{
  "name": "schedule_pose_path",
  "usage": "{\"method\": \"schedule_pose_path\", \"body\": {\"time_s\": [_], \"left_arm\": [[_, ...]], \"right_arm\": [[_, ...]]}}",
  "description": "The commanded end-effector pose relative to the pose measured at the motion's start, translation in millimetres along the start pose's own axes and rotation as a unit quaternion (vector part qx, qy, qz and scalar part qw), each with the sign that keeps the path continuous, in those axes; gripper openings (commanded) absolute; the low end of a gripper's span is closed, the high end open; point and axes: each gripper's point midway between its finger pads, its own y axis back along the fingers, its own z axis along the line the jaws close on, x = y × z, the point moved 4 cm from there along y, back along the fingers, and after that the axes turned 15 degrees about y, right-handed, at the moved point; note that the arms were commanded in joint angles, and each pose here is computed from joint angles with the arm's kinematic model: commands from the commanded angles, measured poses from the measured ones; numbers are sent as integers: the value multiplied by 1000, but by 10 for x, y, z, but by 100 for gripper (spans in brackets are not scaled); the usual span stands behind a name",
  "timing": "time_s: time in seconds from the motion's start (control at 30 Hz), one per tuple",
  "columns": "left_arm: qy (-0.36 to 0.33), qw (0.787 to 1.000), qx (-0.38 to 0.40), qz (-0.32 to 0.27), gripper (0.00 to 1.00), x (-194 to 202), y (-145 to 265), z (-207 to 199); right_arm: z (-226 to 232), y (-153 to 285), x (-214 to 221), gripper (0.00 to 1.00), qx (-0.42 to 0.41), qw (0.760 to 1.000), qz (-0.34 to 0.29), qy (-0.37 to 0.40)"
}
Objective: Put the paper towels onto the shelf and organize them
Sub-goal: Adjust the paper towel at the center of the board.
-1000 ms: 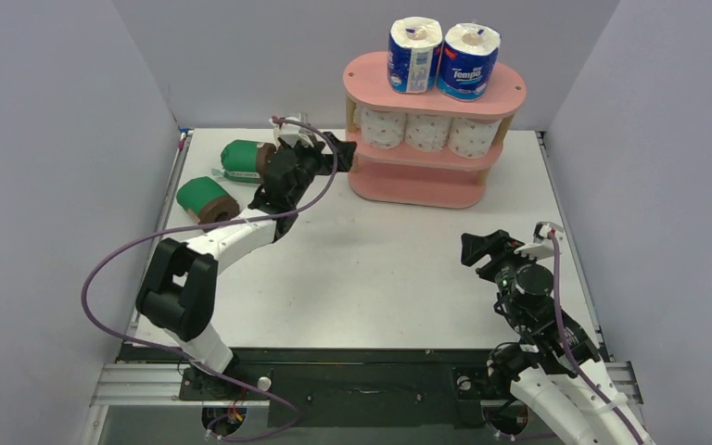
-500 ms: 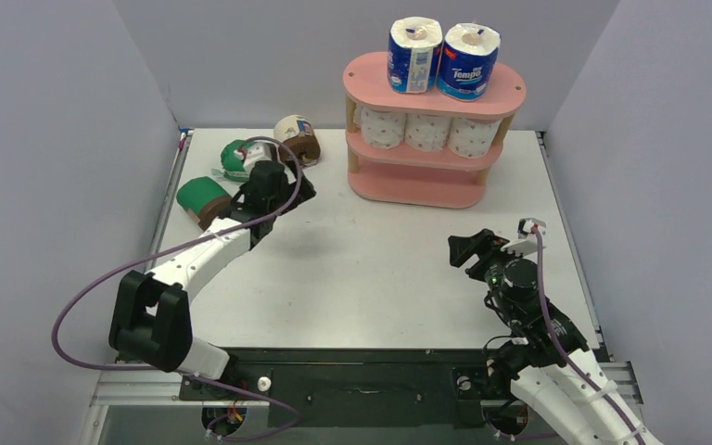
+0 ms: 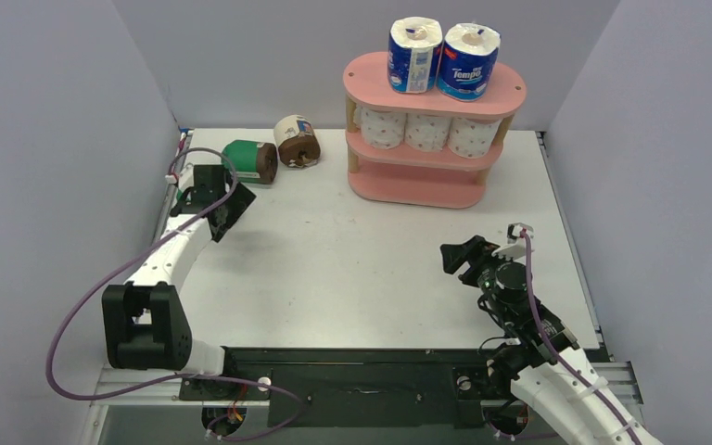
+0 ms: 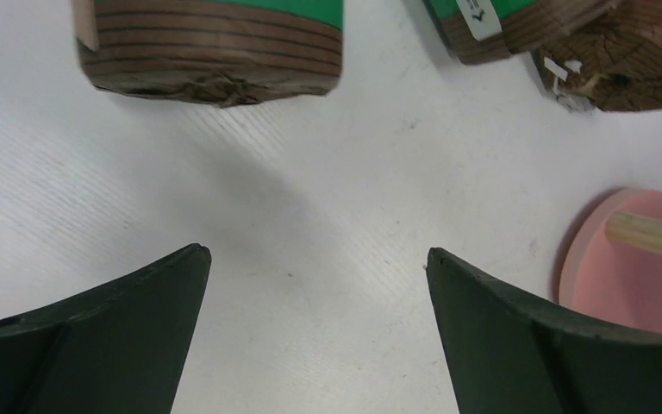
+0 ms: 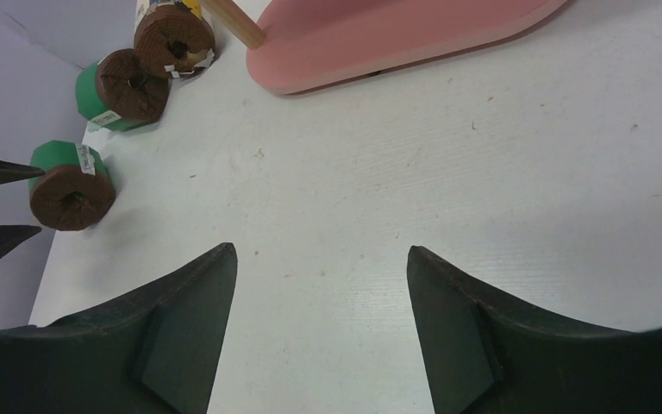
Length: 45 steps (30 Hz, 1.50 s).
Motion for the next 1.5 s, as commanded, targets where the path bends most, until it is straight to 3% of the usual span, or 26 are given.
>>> {"method": "schedule_pose_path", "body": {"time_s": [0.0, 0.13, 0.3, 0.43, 0.7, 0.93, 1.2, 1.47], "left_arm": [[33, 995, -48, -77, 97, -501, 206, 86], [111, 990, -36, -74, 97, -734, 148, 288], [198, 976, 59, -63, 96, -866, 22, 261], [229, 964, 117, -67, 96, -811, -28, 253], [261, 943, 164, -125, 97, -1212, 40, 197], [271, 939, 133, -164, 97, -1452, -26, 325], [269, 953, 97, -103, 97, -1311, -541, 346], [237, 964, 115, -38, 97, -943, -686, 138]], "right_arm": [[80, -3, -65, 68, -24, 999, -22, -12], [87, -22, -8, 68, -32, 999, -20, -15], [113, -22, 46, 67, -45, 999, -13, -16], [98, -1, 52, 67, -45, 999, -13, -10], [55, 47, 65, 67, -40, 999, -17, -3], [18, 34, 94, 67, -31, 999, -16, 2], [22, 24, 64, 67, -27, 999, -14, 9], [38, -21, 107, 67, -30, 1000, -7, 4]]}}
